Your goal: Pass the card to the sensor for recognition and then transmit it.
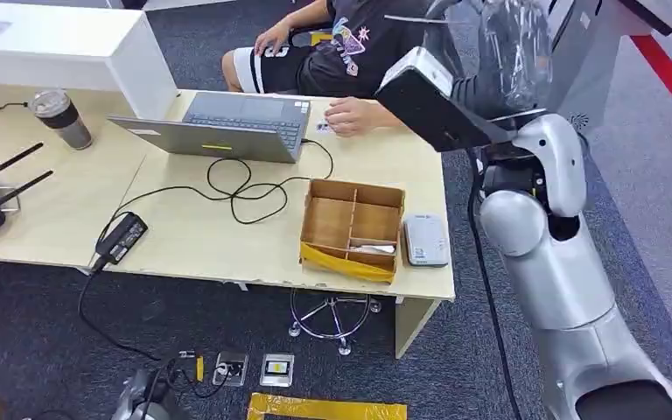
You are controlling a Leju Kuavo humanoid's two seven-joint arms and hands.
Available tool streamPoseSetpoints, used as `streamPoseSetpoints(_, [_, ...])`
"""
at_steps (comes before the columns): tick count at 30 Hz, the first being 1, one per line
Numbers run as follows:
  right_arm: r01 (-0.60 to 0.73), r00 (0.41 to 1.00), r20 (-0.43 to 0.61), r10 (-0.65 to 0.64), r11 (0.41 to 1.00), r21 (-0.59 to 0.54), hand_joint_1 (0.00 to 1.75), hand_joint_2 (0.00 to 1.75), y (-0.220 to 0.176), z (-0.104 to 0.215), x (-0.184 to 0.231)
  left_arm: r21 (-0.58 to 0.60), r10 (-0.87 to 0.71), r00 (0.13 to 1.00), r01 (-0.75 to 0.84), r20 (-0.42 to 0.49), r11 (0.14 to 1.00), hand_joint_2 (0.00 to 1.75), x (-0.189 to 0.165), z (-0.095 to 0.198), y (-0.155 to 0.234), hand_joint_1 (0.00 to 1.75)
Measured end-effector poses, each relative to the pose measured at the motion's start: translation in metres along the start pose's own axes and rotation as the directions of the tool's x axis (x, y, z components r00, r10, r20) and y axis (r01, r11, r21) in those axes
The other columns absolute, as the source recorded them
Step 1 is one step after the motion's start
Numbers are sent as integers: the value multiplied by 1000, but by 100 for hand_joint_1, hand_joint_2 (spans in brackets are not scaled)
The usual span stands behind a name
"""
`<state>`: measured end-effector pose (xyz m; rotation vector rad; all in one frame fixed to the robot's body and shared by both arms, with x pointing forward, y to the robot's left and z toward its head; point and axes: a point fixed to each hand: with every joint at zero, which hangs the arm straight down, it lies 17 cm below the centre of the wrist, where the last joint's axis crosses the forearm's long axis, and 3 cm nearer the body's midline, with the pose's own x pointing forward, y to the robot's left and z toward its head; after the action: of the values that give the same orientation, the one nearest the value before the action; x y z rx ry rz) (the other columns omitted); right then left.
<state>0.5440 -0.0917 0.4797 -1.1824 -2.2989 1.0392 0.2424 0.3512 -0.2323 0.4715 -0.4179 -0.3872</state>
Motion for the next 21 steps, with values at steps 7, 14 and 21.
streamPoseSetpoints(7, [-176, 984, 30, 175, 984, 39, 175, 175, 1, -49, -14, 4, 7, 999, -7, 32, 1000, 175, 23, -1, 4, 0])
streamPoseSetpoints(14, [-270, 962, 48, 268, 916, 297, 175, 175, 89, -27, -24, 4, 20, 999, -20, 47, 1000, 175, 36, -1, 5, 0])
streamPoseSetpoints(21, [-311, 948, 83, 307, 844, 436, 175, 175, 135, -1, -29, 6, 31, 998, -31, 49, 999, 175, 38, -1, 5, 0])
